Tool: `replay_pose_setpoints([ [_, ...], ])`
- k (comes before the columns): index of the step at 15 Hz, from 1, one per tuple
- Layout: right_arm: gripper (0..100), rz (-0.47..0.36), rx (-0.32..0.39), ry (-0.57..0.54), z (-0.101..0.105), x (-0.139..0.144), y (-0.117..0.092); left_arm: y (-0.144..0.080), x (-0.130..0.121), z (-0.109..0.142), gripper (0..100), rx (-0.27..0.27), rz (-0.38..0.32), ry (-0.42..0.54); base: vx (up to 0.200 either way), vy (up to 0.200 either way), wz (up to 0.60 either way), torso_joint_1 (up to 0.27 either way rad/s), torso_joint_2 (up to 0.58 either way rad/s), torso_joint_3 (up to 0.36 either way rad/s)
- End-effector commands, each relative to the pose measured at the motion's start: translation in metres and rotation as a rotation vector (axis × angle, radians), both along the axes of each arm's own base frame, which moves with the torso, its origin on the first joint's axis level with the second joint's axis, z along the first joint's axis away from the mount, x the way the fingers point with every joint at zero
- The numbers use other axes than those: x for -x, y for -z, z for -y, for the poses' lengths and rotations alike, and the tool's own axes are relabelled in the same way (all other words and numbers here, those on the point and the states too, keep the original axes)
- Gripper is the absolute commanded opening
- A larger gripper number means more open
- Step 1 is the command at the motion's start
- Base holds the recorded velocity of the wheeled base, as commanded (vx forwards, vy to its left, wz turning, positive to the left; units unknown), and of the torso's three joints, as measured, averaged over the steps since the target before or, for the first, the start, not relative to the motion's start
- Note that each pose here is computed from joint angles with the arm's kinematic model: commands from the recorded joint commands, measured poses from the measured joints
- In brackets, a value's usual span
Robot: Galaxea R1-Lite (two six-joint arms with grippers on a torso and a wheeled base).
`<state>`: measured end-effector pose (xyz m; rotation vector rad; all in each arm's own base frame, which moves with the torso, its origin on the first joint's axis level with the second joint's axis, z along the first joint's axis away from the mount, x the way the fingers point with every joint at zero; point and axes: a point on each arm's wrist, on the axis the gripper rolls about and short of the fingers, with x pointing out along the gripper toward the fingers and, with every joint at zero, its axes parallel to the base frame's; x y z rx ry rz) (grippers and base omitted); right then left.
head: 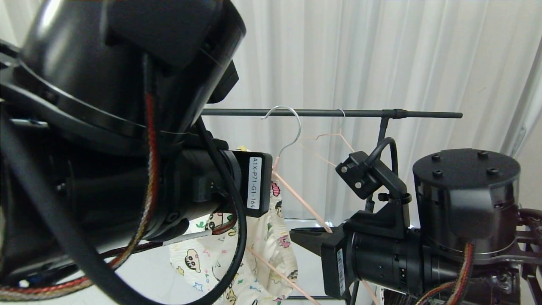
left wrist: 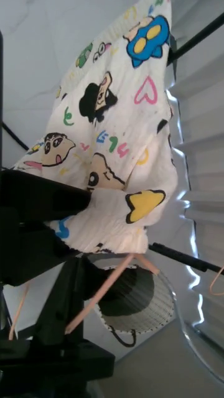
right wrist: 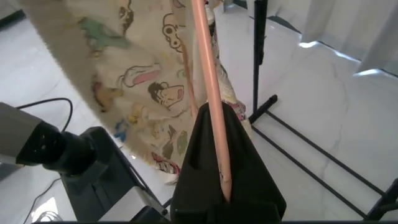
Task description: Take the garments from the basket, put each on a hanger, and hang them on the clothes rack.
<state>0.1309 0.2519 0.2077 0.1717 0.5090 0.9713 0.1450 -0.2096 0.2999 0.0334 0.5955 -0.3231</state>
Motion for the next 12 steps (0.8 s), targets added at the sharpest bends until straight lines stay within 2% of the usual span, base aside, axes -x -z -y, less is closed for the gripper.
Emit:
replay_pose_setpoints([
  [1,0,0.004,-0.009,0.012,0.002,0.001,-0.003,-0.001,0.005,-0.008,100,-0.01,0.007,0.01,0.0,0.0,0.0,0.0,0.0,0.0],
  [4,0,0.016,-0.02,0.026,0.004,0.001,-0.006,-0.003,0.01,-0.015,100,-0.006,0.016,0.012,0.0,0.0,0.0,0.0,0.0,0.0],
  [8,0,0.037,-0.04,0.059,0.006,0.001,-0.01,-0.001,0.02,-0.028,100,-0.042,0.028,0.045,0.0,0.0,0.0,0.0,0.0,0.0],
  [10,0,0.043,-0.04,0.068,0.01,0.003,-0.01,0.006,0.028,-0.042,100,-0.077,0.024,0.058,0.0,0.0,0.0,0.0,0.0,0.0],
  [12,0,0.064,-0.047,0.063,0.021,0.008,-0.01,0.025,0.047,-0.072,100,-0.148,0.015,0.09,0.0,0.0,0.0,0.0,0.0,0.0],
])
